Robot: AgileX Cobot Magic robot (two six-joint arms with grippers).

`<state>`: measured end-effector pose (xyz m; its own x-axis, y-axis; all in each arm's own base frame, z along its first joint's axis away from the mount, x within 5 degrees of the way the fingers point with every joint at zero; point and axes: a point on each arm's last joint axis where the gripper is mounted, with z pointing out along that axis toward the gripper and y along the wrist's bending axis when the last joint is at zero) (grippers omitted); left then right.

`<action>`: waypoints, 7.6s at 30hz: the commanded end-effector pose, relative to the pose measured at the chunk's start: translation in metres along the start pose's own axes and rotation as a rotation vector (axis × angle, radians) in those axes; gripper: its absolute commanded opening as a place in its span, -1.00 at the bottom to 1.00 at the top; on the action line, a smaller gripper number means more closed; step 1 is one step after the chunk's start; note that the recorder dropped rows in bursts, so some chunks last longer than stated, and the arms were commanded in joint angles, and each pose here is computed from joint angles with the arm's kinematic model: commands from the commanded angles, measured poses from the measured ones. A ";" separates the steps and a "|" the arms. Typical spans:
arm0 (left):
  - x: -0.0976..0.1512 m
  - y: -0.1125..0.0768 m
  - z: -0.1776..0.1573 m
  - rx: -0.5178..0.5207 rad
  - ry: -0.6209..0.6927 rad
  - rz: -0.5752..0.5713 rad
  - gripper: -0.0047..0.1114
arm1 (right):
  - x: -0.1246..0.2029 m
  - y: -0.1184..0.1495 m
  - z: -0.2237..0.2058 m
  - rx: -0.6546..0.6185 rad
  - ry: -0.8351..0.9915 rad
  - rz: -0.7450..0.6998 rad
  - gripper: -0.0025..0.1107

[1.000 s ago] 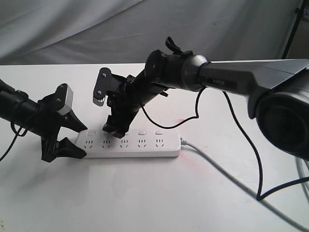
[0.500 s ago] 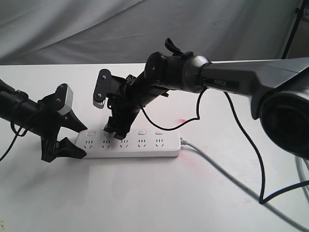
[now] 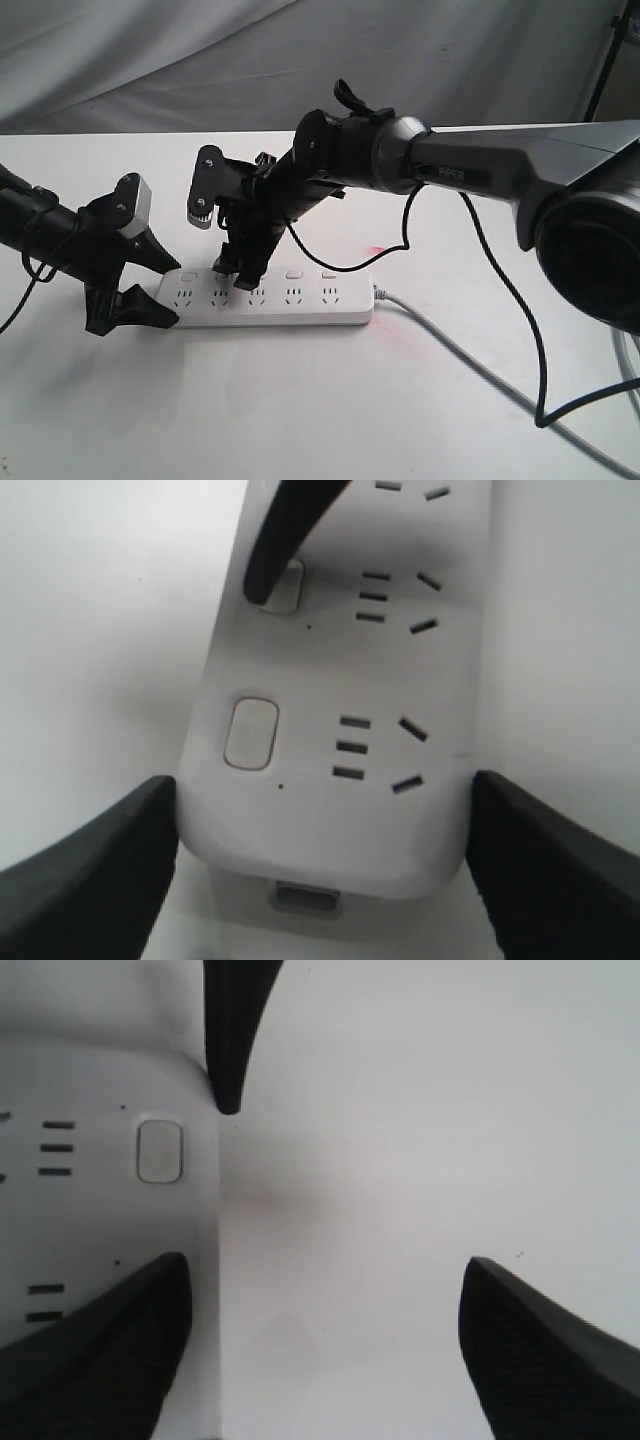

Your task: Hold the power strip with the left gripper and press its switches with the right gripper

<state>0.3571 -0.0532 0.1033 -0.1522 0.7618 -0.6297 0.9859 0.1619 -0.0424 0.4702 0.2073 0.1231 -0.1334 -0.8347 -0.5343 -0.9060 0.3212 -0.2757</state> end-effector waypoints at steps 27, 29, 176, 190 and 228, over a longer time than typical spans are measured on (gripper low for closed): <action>-0.003 0.001 0.000 -0.007 -0.013 -0.002 -0.92 | -0.039 -0.006 -0.066 0.020 -0.100 -0.007 0.27; -0.003 0.001 0.000 -0.007 -0.013 -0.002 -0.92 | -0.036 -0.009 -0.069 0.016 -0.096 0.008 0.27; -0.003 0.001 0.000 -0.007 -0.013 -0.002 -0.92 | 0.055 -0.024 -0.056 -0.091 0.055 0.116 0.27; -0.003 0.001 0.000 -0.007 -0.013 -0.002 -0.92 | 0.067 -0.016 -0.044 -0.116 0.080 0.126 0.27; -0.003 0.001 0.000 -0.007 -0.013 -0.002 -0.92 | 0.057 -0.016 -0.053 -0.125 0.033 0.161 0.27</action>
<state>0.3565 -0.0534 0.1034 -0.1456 0.7618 -0.6313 0.9873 0.1530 -0.0431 0.4580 0.1308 0.1359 -0.2916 -0.7994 -0.5253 -0.9132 0.3960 -0.0957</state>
